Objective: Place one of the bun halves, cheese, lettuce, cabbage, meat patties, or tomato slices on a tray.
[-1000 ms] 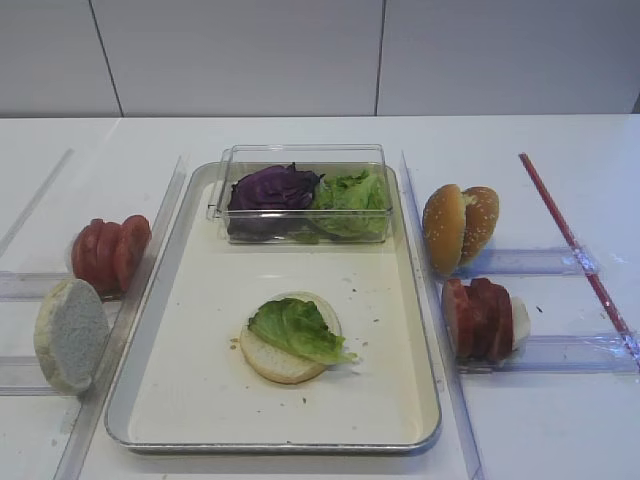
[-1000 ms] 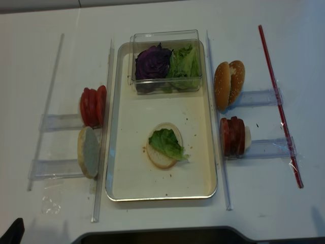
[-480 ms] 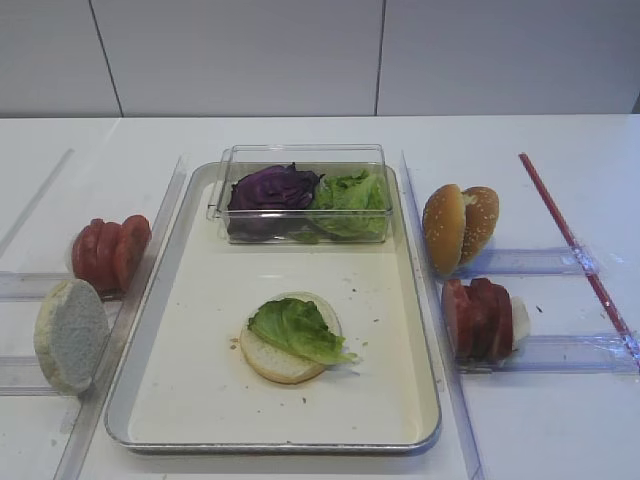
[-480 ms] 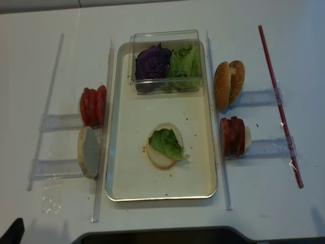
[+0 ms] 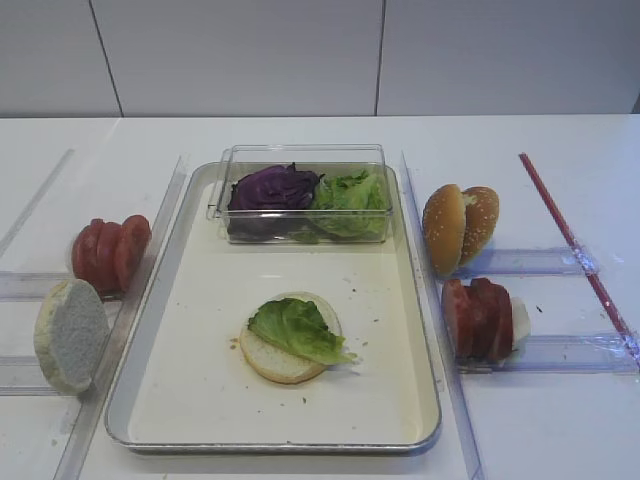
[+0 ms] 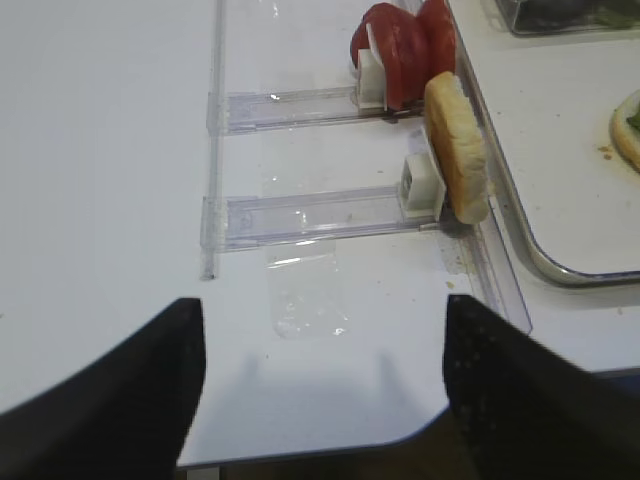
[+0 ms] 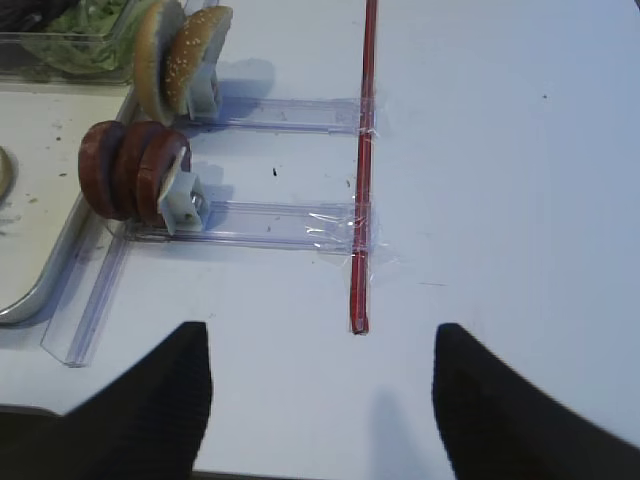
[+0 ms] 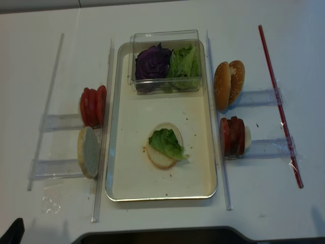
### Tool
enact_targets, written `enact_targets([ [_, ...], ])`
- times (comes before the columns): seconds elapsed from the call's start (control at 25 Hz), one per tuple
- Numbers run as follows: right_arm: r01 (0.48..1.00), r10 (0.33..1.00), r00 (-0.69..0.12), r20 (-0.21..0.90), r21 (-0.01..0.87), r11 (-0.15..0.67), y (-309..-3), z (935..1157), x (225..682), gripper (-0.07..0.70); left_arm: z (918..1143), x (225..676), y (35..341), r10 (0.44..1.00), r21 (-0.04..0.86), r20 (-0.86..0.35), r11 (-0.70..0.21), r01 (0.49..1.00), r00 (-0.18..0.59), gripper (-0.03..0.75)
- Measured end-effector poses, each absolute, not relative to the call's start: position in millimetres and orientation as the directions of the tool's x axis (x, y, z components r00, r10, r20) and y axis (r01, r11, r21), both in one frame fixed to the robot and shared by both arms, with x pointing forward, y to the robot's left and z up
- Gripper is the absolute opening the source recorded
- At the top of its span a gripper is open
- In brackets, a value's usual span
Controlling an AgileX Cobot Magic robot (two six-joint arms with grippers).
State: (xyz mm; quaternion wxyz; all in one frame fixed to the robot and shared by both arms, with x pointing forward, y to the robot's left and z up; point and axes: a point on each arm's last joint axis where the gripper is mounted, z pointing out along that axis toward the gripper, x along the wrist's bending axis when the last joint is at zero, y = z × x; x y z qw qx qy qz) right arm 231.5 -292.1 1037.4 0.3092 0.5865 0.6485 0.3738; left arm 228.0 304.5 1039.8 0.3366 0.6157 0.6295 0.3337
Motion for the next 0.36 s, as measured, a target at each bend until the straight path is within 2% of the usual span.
enact_targets([
  [0.36, 0.53, 0.992, -0.121, 0.037, 0.848, 0.032, -292.1, 1037.4, 231.5, 0.511, 1039.8, 228.0, 304.5, 1.0, 0.835, -0.013, 0.019, 0.551, -0.015, 0.504],
])
